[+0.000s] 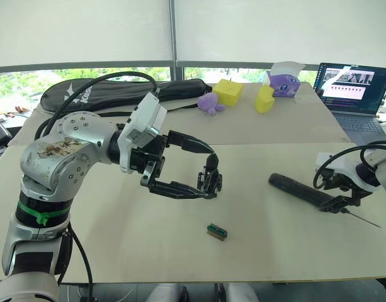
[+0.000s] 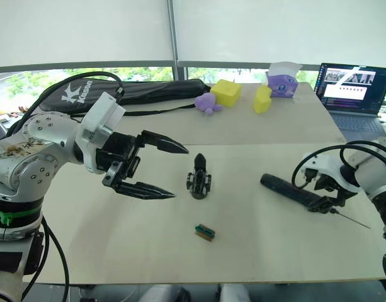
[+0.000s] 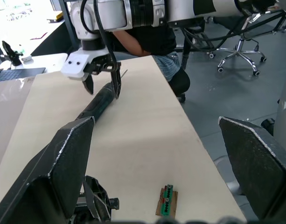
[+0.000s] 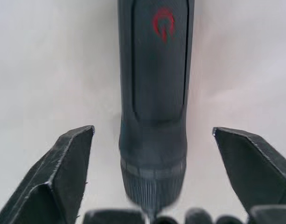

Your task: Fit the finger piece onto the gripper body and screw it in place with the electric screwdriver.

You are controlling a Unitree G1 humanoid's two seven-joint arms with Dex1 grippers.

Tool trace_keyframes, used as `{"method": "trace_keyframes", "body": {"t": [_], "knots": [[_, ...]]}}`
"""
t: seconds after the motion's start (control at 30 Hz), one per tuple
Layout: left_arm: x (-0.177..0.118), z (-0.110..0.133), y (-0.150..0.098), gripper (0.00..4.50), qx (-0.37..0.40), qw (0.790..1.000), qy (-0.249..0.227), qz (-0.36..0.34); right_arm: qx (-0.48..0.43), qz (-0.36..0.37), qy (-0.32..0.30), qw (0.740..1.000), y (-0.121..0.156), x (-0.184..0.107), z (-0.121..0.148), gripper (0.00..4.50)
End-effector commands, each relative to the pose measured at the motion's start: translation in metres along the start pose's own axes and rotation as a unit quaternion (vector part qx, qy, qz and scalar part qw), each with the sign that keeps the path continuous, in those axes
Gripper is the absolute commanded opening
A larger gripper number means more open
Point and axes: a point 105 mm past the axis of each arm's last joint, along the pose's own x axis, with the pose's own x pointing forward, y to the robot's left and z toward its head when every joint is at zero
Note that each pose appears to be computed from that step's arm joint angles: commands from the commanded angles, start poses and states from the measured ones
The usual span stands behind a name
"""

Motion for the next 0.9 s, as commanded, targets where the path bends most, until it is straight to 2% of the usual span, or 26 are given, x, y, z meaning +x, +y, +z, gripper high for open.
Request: {"method": "trace_keyframes", "body": {"t": [0.03,0.23,0.37,0.4,0.5,0.6,0.67,0.73,0.8,0.9], "knots": [[0.0,0.006,-0.004,4.5,0.027,1.0,0.004,-0.005,-0.005,-0.003,0.01,1.0,-0.001,0.001,-0.006,4.45],[0.001,0.002,-0.005,4.5,0.037,0.999,0.015,-0.015,-0.012,-0.006,0.02,1.0,-0.007,0.018,-0.004,4.45],[0.003,0.001,-0.005,4.5,0.041,0.999,0.017,-0.018,-0.029,-0.005,0.032,0.999,-0.007,0.028,-0.008,3.4],[0.003,0.001,-0.005,4.5,0.041,0.999,0.017,-0.018,-0.034,-0.009,0.031,0.999,-0.008,0.029,-0.008,2.94],[0.002,-0.001,-0.005,4.5,0.037,0.999,0.02,-0.02,-0.041,-0.012,0.026,0.999,-0.009,0.028,-0.006,2.03],[0.002,-0.012,-0.007,4.5,0.033,0.998,0.037,-0.028,-0.097,-0.016,0.008,0.995,-0.01,0.017,0.003,1.92],[0.003,-0.025,-0.017,4.5,0.013,0.998,0.044,-0.05,-0.203,-0.033,-0.061,0.977,-0.006,-0.006,0.032,1.92],[0.004,-0.041,-0.027,4.5,-0.008,0.996,0.053,-0.069,-0.278,-0.058,-0.158,0.946,0.006,-0.036,0.064,1.92],[0.003,-0.054,-0.033,4.5,-0.016,0.995,0.066,-0.077,-0.271,-0.066,-0.236,0.931,0.02,-0.057,0.082,1.92],[0.001,-0.074,-0.04,4.5,-0.019,0.993,0.082,-0.085,-0.222,-0.023,-0.386,0.895,0.066,-0.086,0.106,1.92]]}}
